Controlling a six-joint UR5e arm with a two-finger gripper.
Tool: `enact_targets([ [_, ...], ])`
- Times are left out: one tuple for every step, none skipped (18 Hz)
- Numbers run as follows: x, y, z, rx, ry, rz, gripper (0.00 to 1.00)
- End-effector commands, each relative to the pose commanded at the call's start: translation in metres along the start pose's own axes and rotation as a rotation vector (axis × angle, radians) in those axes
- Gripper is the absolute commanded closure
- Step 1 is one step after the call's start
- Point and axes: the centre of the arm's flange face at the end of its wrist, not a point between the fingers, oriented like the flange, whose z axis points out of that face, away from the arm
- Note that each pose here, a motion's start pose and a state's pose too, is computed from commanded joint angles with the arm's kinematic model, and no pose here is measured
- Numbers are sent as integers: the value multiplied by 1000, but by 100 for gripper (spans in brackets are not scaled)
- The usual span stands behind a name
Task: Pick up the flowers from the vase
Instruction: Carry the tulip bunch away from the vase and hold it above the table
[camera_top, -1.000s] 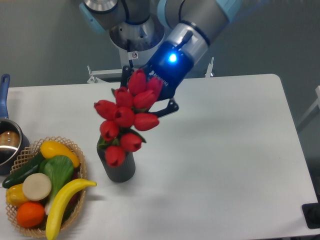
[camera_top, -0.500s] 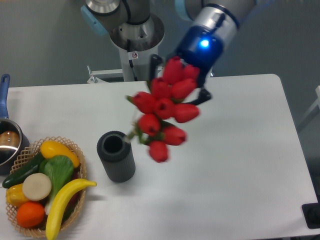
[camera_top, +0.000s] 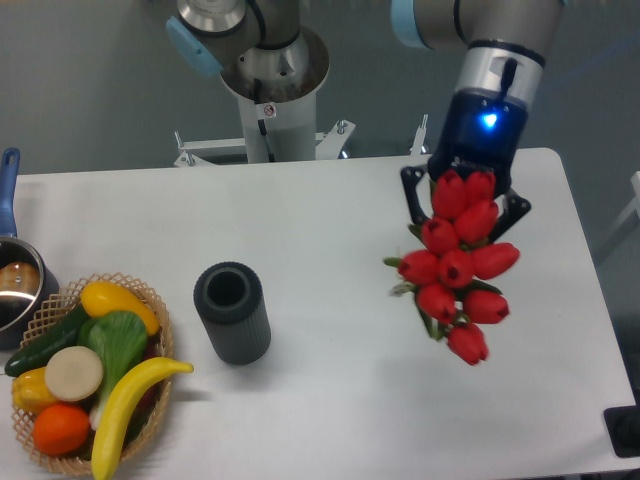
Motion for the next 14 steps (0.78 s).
enact_targets([
  [-3, 12, 9, -38, -8, 2, 100],
  [-5, 23, 13, -71, -20, 4, 100],
  [-8, 28, 15, -105, -45, 18, 100],
  [-12, 31, 16, -143, -74, 19, 100],
  [-15, 34, 17, -183, -103, 19, 100],
  [-18, 37, 17, -214, -129, 22, 100],
  [-20, 38, 17, -235, -147, 29, 100],
  [-24, 36, 13, -260, -172, 40, 100],
  [-27, 35, 12, -296, -191, 59, 100],
  [-30, 38, 14, -337, -188, 72, 100],
  [-34, 38, 17, -364, -175, 95, 100],
  [-39, 39, 19, -385, -158, 108, 100],
  [-44, 44, 23, -428, -151, 119, 100],
  [-46, 50, 26, -475, -155, 139, 100],
])
